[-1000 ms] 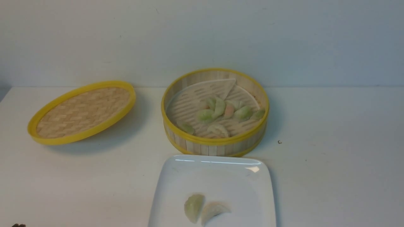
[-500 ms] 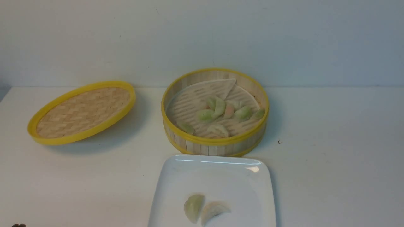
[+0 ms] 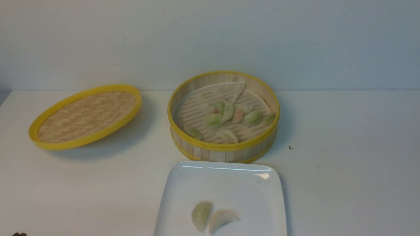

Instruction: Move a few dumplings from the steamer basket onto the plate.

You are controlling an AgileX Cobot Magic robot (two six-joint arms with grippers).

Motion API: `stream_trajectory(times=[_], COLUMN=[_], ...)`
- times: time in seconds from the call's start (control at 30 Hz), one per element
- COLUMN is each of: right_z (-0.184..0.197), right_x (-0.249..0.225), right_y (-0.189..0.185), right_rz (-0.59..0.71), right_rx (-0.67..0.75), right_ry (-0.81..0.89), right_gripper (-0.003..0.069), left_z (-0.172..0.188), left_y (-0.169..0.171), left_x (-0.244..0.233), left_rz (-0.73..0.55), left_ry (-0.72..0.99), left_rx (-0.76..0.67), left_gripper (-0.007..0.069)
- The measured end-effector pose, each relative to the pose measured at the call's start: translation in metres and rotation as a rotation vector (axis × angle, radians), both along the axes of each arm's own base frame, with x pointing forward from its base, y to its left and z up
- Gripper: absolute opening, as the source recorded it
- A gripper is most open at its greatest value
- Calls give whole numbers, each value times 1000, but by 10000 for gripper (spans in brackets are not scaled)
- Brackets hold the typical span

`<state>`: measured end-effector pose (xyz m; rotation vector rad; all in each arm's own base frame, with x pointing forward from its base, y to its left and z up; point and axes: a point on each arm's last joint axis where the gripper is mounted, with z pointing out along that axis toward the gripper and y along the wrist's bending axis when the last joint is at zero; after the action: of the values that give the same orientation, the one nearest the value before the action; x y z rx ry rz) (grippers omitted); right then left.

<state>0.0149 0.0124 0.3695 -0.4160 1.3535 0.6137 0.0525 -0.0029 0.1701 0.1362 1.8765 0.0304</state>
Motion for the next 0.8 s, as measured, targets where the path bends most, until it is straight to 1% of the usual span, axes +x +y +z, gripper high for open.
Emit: stream_trajectory(times=[0.23,0.33,0.47,0.5,0.53,0.57,0.6,0.73,0.77,0.8], right_z=[-1,-13,-42,-59,-61,-83,-101,-147,-164,-166], right_x=[-1,-1,4,10,11,18,23,32,35,35], right_y=[1,-1,-2,-1,-1,-2,-2,-5,-6,-7], right_rz=[6,-23,-182,-246,-267,-348,-391,-507,-531,-541], right_rx=[-20,-39,-83,-121,-121,-156,-176,-218,-234,-236], right_ry=[-16,-26,-4,28,30,88,133,253,302,311], right_gripper=[-15,-15,-15,-15,-15,-15,-15,-15,-15,-15], left_z=[0,0,0,0,0,0,0,0,0,0], left_y=[0,0,0,0,0,0,0,0,0,0], left_x=[0,0,0,0,0,0,0,0,0,0], left_rz=[0,0,0,0,0,0,0,0,0,0], left_ry=[0,0,0,0,0,0,0,0,0,0], left_rx=[0,0,0,0,0,0,0,0,0,0], left_gripper=[-6,-6,-6,-6,-6,-6,-6,-6,-6,-6])
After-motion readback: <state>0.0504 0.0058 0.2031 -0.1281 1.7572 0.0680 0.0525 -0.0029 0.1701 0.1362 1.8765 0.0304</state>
